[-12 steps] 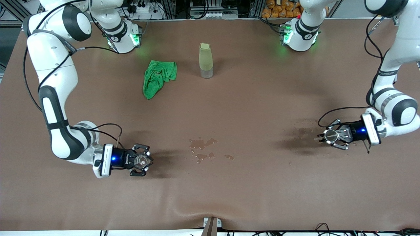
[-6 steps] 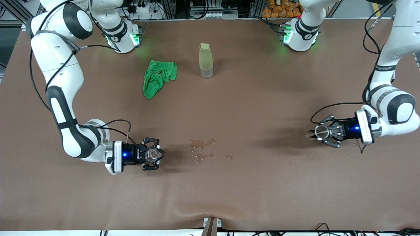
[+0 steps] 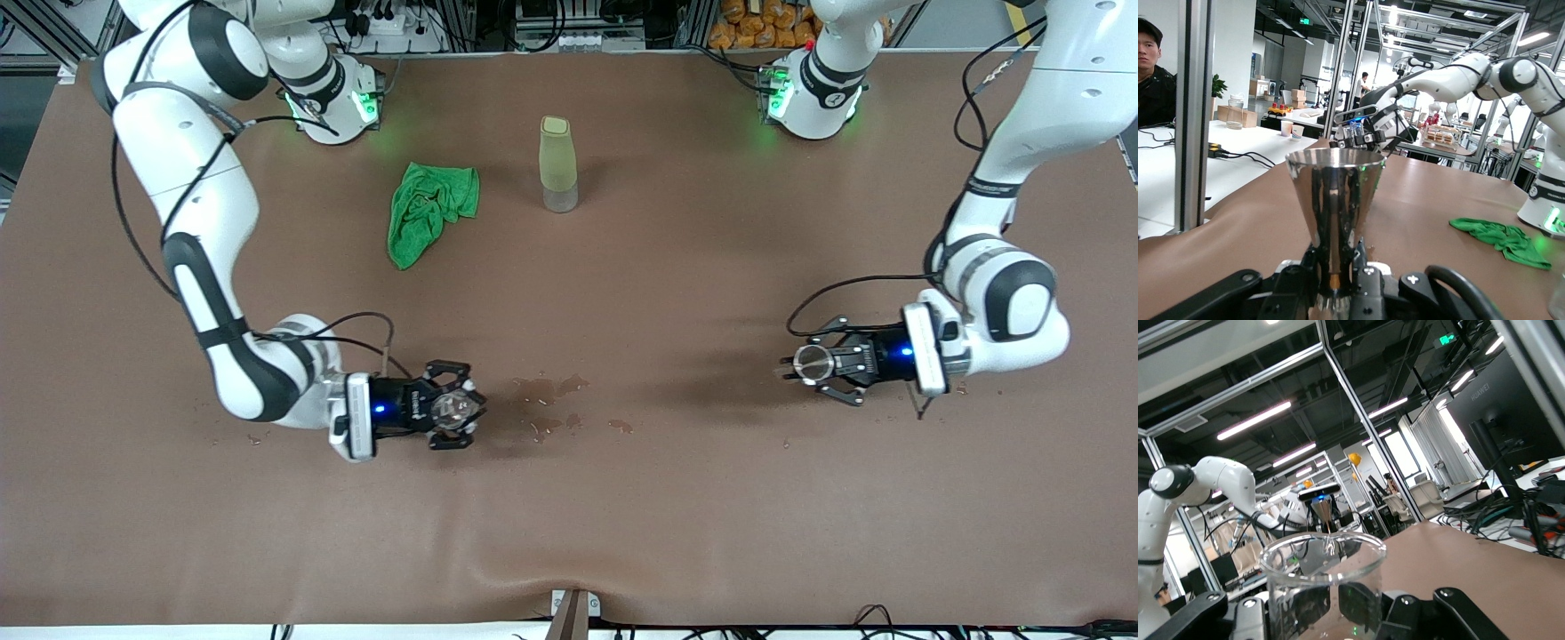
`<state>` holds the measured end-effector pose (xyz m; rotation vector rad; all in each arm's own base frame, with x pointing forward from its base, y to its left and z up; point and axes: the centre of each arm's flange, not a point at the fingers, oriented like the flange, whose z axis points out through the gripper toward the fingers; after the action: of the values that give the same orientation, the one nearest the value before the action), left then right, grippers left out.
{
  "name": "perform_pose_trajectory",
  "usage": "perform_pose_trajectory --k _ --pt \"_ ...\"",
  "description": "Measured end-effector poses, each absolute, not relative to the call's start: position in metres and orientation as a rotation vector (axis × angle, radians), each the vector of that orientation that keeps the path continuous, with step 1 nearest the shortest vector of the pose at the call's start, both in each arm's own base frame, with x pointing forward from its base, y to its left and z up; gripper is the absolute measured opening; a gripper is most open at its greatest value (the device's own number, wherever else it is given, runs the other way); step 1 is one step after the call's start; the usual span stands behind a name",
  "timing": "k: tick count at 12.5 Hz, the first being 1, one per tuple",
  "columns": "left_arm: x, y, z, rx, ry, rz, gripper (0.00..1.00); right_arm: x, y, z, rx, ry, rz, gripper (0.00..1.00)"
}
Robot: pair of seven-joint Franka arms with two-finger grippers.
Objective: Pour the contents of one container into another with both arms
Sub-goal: 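Carry the beaker and jigger toward each other at the table middle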
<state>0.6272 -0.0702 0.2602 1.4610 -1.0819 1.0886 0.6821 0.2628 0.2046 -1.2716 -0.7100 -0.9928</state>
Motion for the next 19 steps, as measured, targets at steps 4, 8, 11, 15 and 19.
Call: perform_pose_trajectory --k 4,8,11,15,19 --pt "0.619 -0.133 0.245 1.447 -1.046 1.133 0.21 0.683 0.289 0.209 -1.369 -0.679 -1.013 0.15" --pt "0.608 -0.191 0.218 1.429 -1.003 1.204 0.21 0.690 0.297 0.237 -1.435 -0.644 -1.008 0.15" --pt "0.596 -0.232 0.202 1.452 -0.982 1.264 0.21 0.688 0.313 0.243 -1.476 -0.623 -0.979 0.15" --pt "0.583 -0.272 0.188 1.481 -0.971 1.308 0.21 0.686 0.337 0.262 -1.481 -0.622 -0.927 0.15" --pt "0.586 -0.276 0.184 1.507 -0.957 1.321 0.21 0.674 0.367 0.291 -1.514 -0.616 -0.858 0.15"
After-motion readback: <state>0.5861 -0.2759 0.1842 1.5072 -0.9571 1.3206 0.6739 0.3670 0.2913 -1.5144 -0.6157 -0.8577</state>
